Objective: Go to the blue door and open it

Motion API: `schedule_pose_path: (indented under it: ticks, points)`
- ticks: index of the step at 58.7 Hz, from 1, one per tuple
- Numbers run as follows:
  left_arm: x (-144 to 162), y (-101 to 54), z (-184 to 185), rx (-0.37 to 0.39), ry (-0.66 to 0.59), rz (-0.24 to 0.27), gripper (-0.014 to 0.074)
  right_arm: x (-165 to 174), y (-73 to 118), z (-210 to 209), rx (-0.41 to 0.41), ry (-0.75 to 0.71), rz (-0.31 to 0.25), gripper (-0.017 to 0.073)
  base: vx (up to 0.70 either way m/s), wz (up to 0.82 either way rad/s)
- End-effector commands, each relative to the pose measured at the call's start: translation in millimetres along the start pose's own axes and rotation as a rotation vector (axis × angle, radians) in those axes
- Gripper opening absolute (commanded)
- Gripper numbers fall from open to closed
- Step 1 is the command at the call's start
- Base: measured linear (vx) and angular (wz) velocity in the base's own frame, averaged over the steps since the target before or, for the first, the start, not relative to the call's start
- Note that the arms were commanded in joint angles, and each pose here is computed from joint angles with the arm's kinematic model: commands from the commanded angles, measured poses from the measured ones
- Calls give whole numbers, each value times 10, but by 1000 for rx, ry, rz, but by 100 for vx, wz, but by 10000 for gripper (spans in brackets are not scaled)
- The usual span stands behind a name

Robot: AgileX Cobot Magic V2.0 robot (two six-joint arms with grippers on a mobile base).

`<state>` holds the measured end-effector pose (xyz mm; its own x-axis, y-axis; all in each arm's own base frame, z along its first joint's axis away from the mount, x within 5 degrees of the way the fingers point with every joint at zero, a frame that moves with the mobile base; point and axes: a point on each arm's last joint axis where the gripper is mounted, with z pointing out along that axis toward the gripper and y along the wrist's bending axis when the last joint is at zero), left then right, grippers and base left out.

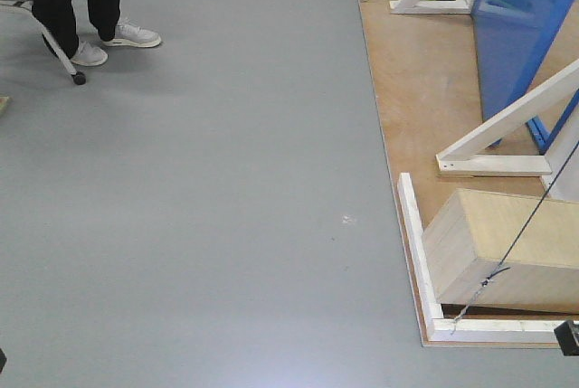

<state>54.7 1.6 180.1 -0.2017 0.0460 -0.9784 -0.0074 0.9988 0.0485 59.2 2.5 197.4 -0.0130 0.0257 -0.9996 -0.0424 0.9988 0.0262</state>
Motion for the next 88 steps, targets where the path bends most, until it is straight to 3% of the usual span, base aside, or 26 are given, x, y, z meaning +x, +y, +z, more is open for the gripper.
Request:
schedule_pose_path:
  ticks: [1, 60, 88]
  points:
    - [-166, -1, -39, 8, -123, -8, 73, -59, 1, 11, 1, -65, -12, 12, 0, 0]
    - [-166, -1, -39, 8, -123, -8, 73, -59, 1, 11, 1, -65, -12, 12, 1, 0]
    - [-166, -1, -39, 8, -123, -8, 73, -59, 1, 11, 1, -65, -12, 12, 20, 0]
